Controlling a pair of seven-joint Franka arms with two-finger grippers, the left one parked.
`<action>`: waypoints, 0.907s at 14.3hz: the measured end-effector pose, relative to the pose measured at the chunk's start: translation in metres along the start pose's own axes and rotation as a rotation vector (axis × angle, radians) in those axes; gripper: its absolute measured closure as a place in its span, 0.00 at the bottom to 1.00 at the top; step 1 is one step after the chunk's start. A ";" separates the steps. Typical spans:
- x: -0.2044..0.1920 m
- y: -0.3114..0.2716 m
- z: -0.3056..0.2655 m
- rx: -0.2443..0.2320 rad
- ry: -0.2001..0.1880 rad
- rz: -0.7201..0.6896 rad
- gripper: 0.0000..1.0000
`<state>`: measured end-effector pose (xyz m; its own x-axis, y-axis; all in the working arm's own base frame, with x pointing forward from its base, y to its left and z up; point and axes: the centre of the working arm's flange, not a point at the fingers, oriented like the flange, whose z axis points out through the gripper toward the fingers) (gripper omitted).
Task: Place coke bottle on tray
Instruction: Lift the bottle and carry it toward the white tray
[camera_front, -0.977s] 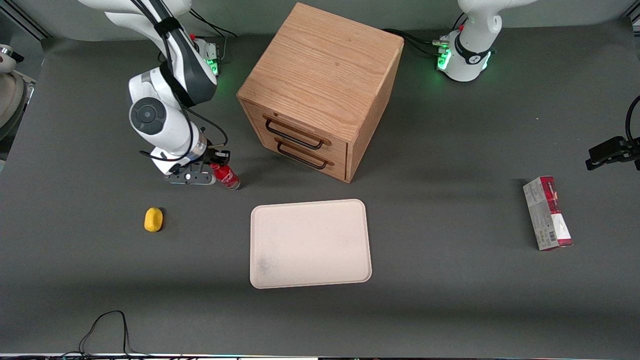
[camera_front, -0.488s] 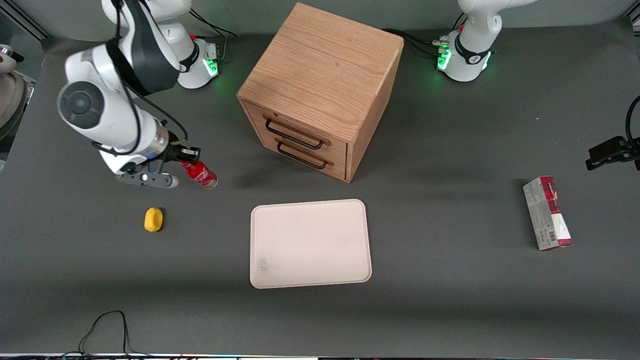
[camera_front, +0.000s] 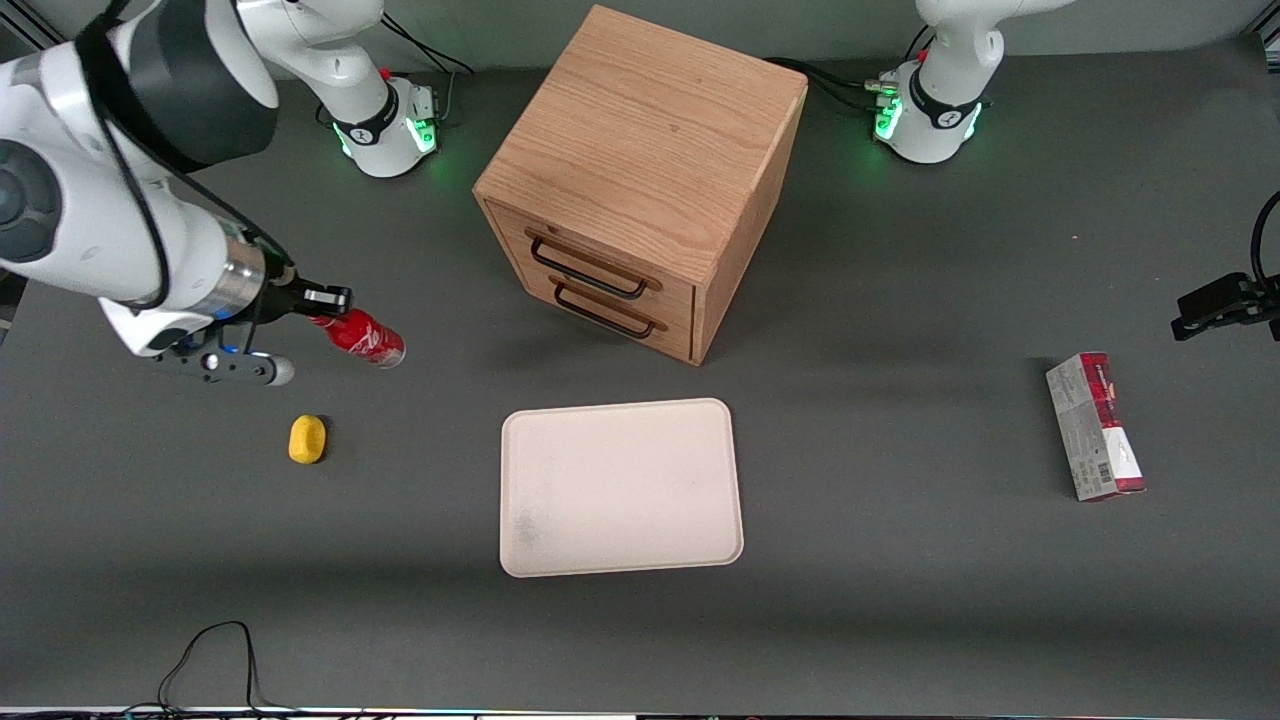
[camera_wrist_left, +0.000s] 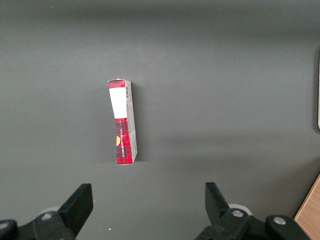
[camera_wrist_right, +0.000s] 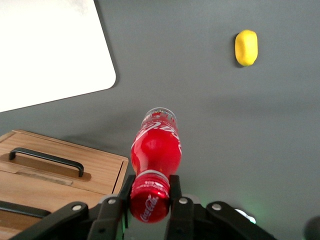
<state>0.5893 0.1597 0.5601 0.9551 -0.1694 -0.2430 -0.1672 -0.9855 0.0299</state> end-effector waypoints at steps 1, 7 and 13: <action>0.006 -0.001 -0.005 0.003 0.000 0.001 0.69; 0.054 -0.022 0.010 0.019 0.004 0.026 0.69; 0.116 -0.074 0.076 0.073 0.075 0.114 0.69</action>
<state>0.6944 0.2140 0.4564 0.9442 -0.2831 -0.1685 -0.2902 -0.9568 -0.0186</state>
